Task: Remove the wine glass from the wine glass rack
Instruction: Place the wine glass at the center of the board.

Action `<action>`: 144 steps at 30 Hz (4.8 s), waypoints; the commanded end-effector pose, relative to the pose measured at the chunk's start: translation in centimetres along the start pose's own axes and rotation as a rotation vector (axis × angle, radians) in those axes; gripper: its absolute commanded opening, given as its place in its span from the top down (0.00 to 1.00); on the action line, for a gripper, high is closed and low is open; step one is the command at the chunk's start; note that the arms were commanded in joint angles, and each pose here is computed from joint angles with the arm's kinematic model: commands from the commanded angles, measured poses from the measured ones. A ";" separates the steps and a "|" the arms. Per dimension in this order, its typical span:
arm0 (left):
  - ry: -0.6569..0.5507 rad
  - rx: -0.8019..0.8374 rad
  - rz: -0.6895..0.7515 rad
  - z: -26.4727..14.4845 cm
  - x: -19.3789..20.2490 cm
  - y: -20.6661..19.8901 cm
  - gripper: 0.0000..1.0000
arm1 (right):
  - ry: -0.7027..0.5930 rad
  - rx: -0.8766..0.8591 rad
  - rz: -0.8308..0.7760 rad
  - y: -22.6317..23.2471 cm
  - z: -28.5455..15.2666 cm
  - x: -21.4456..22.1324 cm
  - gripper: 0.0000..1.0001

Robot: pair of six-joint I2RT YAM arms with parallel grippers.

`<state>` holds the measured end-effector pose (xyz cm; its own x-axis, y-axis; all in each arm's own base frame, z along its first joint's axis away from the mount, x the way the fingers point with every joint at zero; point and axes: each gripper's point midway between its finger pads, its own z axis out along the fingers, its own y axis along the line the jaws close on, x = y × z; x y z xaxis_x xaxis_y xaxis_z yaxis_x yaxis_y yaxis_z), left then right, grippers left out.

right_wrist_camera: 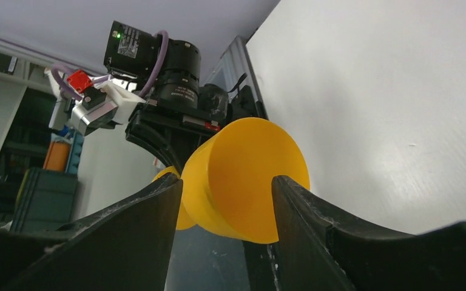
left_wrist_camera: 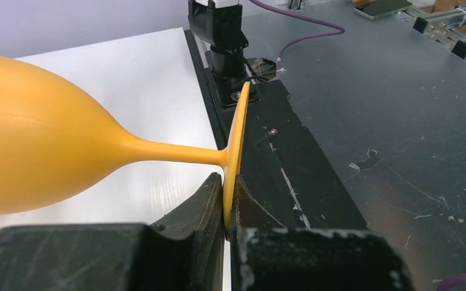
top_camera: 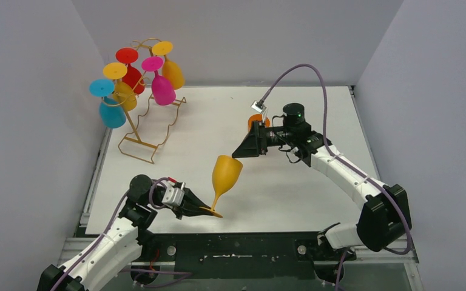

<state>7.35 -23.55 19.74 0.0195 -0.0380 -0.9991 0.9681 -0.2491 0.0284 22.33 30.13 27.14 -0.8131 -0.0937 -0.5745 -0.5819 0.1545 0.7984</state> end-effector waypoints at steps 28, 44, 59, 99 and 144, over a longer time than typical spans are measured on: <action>0.020 0.083 0.082 -0.1 -0.9 -1.0 1.00 | 0.301 -0.287 -0.127 6.5 0.6 4.0 0.62; 0.023 0.077 0.077 -0.1 -0.8 -1.0 1.00 | 0.317 -0.309 -0.108 7.1 1.0 4.5 0.94; 0.025 0.067 0.071 -0.1 -0.6 -0.8 1.00 | 0.307 -0.314 -0.114 7.5 1.1 5.0 0.83; -0.044 -0.301 -0.002 -2.8 -2.8 5.4 0.14 | -0.029 0.041 -0.031 3.7 2.0 0.4 1.00; -0.105 -0.837 -0.367 -9.9 -3.8 15.4 0.03 | -0.478 1.336 -0.077 -12.0 -17.2 -4.7 1.00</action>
<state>23.75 -18.06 21.98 -0.2936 -0.1637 -0.9418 0.7941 0.5067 -0.3356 30.09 14.94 22.07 -0.6528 0.1021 -0.7506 -0.0852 0.9747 0.2067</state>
